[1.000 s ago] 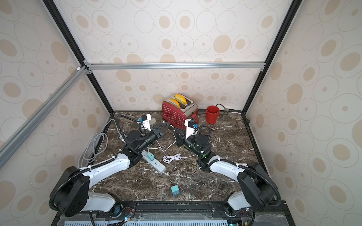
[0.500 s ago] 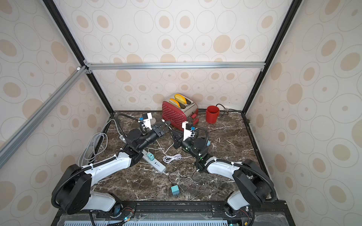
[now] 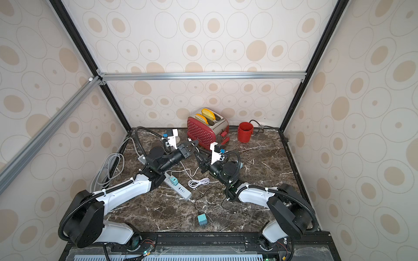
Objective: Charge the bluetooth headset
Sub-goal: Pick up the charging cable from the center of the board.
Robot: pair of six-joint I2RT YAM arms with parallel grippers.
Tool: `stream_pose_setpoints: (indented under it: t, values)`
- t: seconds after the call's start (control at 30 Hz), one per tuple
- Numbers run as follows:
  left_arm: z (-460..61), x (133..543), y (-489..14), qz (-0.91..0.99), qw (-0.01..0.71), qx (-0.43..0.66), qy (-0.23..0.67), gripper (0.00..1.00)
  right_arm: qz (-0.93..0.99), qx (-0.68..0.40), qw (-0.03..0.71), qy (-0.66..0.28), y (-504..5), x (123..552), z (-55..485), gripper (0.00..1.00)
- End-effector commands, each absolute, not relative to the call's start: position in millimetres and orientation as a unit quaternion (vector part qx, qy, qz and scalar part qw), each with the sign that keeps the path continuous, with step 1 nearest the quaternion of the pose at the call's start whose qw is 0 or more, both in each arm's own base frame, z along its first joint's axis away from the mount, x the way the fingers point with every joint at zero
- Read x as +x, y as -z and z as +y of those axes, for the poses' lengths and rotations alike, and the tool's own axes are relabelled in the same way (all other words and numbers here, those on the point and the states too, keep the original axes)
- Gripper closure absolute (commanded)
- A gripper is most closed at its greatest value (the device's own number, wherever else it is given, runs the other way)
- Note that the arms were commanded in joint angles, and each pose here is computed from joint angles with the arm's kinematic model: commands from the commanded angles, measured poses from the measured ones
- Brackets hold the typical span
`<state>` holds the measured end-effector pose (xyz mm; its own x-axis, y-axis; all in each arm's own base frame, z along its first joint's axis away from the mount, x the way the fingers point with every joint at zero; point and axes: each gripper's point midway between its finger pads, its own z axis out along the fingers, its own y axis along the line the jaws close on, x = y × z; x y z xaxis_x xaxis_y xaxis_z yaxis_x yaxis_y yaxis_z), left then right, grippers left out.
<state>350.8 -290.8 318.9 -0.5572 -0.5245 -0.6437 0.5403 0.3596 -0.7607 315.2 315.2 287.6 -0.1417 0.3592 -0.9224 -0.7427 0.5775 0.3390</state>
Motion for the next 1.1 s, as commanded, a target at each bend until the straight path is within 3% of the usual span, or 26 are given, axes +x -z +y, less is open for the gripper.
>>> stream_pose_setpoints:
  t: [0.0, 0.23, 0.53, 1.07]
  values:
    - [-298, 340, -339, 0.688, 0.497, 0.103, 0.518, 0.99, 0.637, -0.217, 0.616, -0.410, -289, 302, 313, 0.58]
    - [-303, 330, -333, 0.701, 0.517, 0.240, 0.427, 0.98, 0.650, -0.336, 0.555, -0.396, -288, 279, 294, 0.50]
    - [-316, 297, -325, 0.675, 0.475, 0.391, 0.407, 0.97, 0.615, -0.411, 0.510, -0.438, -323, 280, 258, 0.53]
    - [-333, 283, -298, 0.659, 0.397, 0.465, 0.438, 0.97, 0.569, -0.508, 0.450, -0.464, -330, 277, 274, 0.58]
